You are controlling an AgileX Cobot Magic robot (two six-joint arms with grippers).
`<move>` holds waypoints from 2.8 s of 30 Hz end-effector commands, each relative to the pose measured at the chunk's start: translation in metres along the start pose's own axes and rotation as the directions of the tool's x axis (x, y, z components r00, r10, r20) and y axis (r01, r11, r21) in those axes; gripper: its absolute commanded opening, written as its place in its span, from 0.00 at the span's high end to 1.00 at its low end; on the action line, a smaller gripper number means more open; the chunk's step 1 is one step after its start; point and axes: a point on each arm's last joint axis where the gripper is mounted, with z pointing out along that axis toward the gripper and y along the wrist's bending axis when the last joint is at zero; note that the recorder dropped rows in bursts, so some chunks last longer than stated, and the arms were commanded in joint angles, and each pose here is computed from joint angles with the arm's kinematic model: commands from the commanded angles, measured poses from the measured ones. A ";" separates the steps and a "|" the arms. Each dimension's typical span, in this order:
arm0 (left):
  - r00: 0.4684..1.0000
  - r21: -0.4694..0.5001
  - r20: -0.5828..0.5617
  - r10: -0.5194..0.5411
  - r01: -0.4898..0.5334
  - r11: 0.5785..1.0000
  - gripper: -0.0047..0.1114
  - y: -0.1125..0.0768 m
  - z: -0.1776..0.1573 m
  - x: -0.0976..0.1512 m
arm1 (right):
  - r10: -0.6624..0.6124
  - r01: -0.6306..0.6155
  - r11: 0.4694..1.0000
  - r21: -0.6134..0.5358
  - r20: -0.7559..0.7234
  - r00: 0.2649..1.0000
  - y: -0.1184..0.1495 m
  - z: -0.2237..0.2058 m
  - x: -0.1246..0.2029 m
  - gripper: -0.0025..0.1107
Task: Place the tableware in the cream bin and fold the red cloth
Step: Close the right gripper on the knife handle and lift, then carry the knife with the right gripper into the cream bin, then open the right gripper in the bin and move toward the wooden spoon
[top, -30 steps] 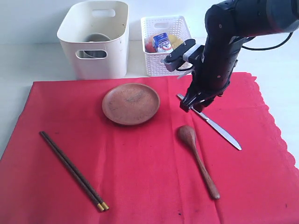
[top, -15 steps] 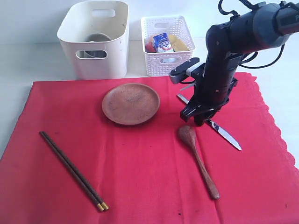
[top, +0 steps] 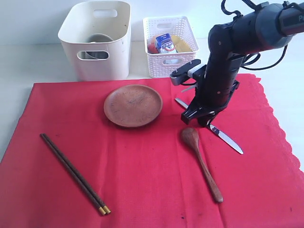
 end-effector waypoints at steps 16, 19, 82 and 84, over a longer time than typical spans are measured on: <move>1.000 -0.003 0.002 -0.006 0.006 1.000 0.95 0.000 0.000 0.000 | -0.038 0.032 0.998 0.050 0.116 0.993 0.000 -0.063 0.006 0.98; 1.000 -0.003 0.002 -0.006 0.006 1.000 0.95 0.000 0.000 0.000 | -0.051 0.041 0.997 0.064 0.156 0.986 0.001 -0.079 0.008 0.98; 1.000 -0.003 0.002 -0.006 0.006 1.000 0.95 0.000 0.000 0.000 | 0.256 -0.041 0.965 -0.258 0.909 0.329 0.054 -0.092 -0.208 0.58; 1.000 -0.003 0.002 -0.006 0.006 1.000 0.95 0.000 0.000 0.000 | 0.253 0.002 0.963 -0.271 0.901 0.353 0.059 -0.096 -0.206 0.58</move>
